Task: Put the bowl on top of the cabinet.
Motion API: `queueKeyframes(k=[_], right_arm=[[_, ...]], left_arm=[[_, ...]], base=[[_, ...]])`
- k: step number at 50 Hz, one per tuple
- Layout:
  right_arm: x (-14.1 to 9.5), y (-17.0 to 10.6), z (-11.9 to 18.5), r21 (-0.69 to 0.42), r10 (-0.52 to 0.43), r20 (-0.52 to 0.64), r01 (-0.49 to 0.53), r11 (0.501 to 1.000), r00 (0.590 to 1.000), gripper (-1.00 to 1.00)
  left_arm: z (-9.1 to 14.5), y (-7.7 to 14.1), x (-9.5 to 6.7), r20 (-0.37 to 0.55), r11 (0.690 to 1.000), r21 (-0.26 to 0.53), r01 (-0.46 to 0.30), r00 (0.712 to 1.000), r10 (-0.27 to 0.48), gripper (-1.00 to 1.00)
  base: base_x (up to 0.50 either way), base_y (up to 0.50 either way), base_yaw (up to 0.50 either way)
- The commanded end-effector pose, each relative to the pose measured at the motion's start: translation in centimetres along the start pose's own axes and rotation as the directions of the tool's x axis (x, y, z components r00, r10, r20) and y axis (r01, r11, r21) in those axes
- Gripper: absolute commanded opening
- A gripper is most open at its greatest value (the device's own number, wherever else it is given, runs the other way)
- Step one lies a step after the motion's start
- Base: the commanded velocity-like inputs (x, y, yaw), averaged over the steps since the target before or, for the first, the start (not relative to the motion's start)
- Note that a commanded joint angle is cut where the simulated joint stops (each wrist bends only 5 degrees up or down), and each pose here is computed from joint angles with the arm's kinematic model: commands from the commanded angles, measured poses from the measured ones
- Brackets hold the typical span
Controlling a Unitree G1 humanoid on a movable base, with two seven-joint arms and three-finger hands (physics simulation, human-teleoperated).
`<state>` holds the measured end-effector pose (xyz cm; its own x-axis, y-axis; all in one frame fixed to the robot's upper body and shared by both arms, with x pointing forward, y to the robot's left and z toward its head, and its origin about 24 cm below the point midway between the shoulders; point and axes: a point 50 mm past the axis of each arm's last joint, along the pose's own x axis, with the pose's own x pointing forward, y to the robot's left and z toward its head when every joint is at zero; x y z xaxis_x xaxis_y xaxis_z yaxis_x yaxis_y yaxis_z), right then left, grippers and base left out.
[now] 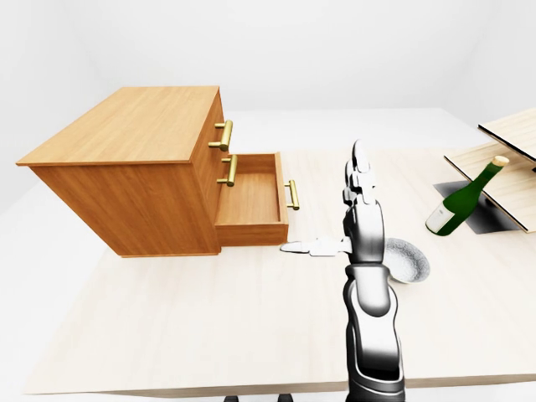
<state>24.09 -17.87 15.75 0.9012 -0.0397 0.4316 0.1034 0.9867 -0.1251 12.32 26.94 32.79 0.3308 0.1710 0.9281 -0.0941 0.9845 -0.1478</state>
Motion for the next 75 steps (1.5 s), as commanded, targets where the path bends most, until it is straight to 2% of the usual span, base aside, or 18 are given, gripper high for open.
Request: queueKeyframes(k=[1, 15, 32, 43, 75], right_arm=[[1.0, -1.1, 0.2, -0.084, -0.028, 0.018, 0.029, 0.996, 0.999, 1.0], [2.3, -2.9, 0.5, -0.198, -0.051, 0.035, 0.057, 0.979, 0.998, 1.0], [2.9, -4.7, -0.2, -0.308, -0.088, 0.002, 0.084, 0.948, 0.996, 1.0], [3.4, -5.7, 0.7, -0.372, -0.096, 0.036, 0.103, 0.922, 0.995, 1.0], [3.6, -7.0, 0.2, -0.507, -0.073, -0.022, 0.052, 0.861, 0.997, 1.0]], left_arm=[[0.1, 0.1, 0.0, 0.0, 1.0, 0.0, -0.003, 1.0, 0.003, 1.0], [-0.1, -0.2, -0.1, -0.002, 1.0, -0.004, 0.004, 1.0, -0.004, 1.0], [0.2, -0.1, 0.0, 0.005, 1.0, -0.013, -0.002, 1.0, 0.002, 1.0], [0.4, 0.0, 0.3, 0.004, 1.0, -0.023, -0.008, 1.0, 0.008, 1.0], [0.1, -0.1, 0.0, -0.001, 1.0, -0.007, 0.001, 1.0, -0.001, 1.0]], base=[[0.0, 0.0, 0.0], [0.0, 0.0, 0.0], [0.0, 0.0, 0.0], [0.0, 0.0, 0.0], [0.0, 0.0, 0.0]])
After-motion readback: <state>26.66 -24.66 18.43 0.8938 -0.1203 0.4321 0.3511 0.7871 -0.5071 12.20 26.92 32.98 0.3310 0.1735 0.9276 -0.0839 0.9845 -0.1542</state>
